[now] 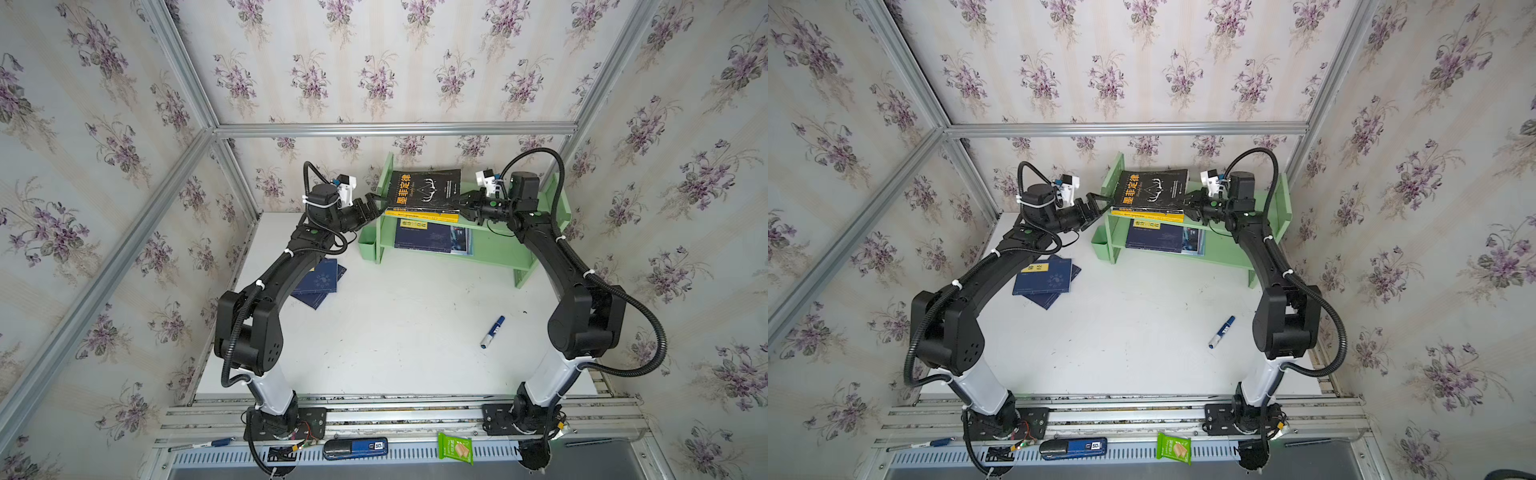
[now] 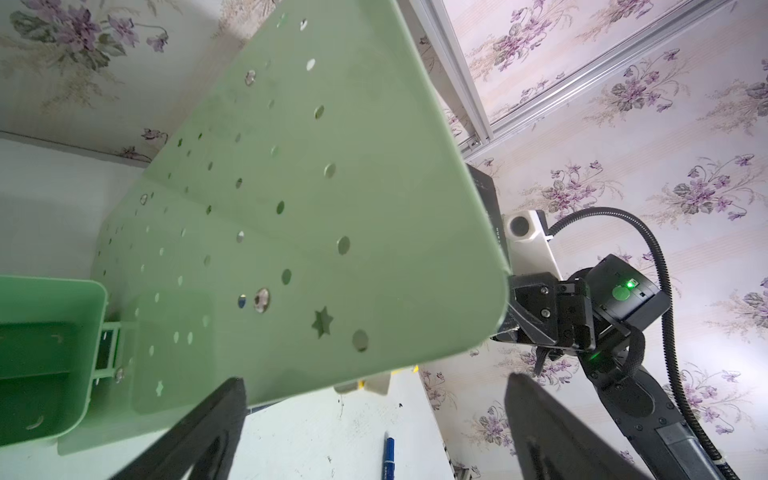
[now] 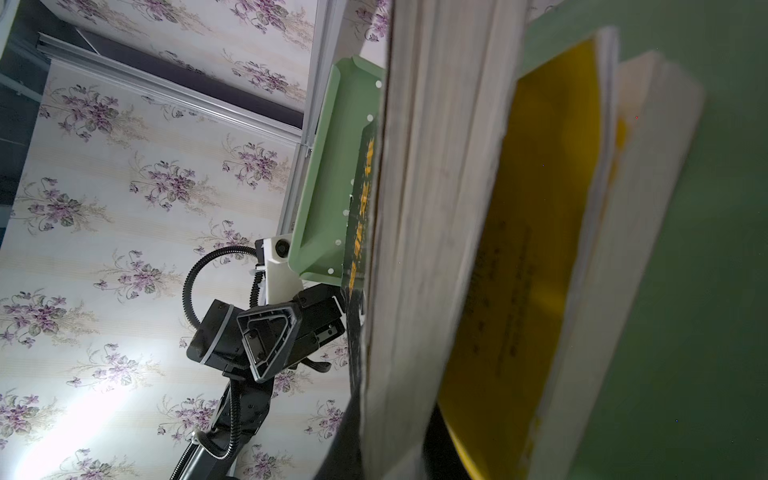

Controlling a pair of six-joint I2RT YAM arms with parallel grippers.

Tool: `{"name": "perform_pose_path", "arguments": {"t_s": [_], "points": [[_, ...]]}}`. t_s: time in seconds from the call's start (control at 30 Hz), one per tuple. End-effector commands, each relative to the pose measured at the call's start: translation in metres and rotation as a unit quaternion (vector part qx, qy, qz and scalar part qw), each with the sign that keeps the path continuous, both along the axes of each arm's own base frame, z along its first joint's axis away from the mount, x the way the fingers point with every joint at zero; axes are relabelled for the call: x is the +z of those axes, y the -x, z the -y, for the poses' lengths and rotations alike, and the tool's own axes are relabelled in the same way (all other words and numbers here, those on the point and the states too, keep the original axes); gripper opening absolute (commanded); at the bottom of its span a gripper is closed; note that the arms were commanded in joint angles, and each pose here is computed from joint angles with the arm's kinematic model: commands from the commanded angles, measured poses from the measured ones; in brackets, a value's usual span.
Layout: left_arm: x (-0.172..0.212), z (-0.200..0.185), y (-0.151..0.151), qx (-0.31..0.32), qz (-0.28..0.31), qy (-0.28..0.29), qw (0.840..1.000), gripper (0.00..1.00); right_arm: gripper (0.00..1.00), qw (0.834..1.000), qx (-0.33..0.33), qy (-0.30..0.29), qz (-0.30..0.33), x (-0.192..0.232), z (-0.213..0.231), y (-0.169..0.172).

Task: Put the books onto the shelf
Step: 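Lower the black book onto the top tier beside the yellow book with both grippers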

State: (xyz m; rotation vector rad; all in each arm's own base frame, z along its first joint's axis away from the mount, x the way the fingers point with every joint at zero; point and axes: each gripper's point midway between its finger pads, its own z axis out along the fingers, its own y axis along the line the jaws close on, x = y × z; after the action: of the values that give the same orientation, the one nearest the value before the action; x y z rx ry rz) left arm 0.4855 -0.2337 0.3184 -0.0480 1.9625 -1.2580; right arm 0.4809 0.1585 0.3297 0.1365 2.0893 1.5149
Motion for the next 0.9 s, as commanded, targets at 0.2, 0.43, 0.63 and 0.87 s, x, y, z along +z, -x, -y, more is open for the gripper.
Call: {"name": "perform_pose_path", "arguments": {"t_s": [0.2,0.43,0.63,0.87], "points": [[0.001,0.001,-0.007,0.01,0.001,0.003,1.0,0.99,0.01,0.999,0.008,0.002,0.032,0.011,0.0,0.0],[-0.002,0.0,-0.018,0.035,-0.011,0.002,0.999,0.99,0.01,0.999,0.005,0.005,0.033,0.012,0.0,0.001],[-0.015,0.001,-0.023,0.064,-0.033,-0.021,0.997,0.99,0.01,0.999,0.004,0.007,0.033,0.012,-0.001,0.001],[-0.047,-0.003,-0.027,0.099,-0.072,-0.053,0.991,0.99,0.02,1.0,0.005,0.01,0.03,0.01,-0.004,-0.001]]}}
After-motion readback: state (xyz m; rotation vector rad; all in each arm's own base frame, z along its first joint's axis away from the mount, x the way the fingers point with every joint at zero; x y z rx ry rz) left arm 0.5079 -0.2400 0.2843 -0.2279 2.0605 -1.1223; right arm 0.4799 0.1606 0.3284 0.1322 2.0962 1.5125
